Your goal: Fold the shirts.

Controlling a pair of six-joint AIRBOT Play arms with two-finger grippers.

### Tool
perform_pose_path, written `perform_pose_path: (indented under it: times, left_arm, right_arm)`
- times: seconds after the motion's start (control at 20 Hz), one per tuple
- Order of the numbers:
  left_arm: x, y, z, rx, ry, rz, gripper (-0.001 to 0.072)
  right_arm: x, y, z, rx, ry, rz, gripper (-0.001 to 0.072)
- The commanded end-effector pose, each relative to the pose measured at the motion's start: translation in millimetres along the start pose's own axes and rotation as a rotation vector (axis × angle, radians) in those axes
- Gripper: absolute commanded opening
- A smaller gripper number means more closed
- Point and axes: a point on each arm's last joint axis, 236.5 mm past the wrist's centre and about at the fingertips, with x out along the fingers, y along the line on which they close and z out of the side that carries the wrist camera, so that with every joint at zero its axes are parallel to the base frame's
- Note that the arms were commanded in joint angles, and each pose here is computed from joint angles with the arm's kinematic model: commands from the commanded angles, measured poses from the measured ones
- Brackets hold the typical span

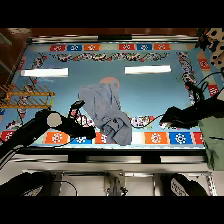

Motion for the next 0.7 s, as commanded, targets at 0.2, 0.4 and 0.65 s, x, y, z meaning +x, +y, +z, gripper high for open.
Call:
perform_pose_path:
  times: [0.2,0.4,0.65]
  left_arm:
    - [10.8,-13.7,9.8,-0.021,-0.054,-0.069,0.0670]
    - [19.3,-13.8,19.7,-0.028,-0.078,-0.073,0.0671]
    - [29.0,-12.6,28.9,-0.037,-0.100,-0.079,0.0671]
  right_arm:
    - [67.1,5.7,-32.6,0.041,0.116,0.044,0.0619]
    - [85.2,16.4,-36.0,-0.055,0.118,0.006,0.0620]
    - [85.8,21.2,-30.9,-0.046,0.096,0.025,0.0633]
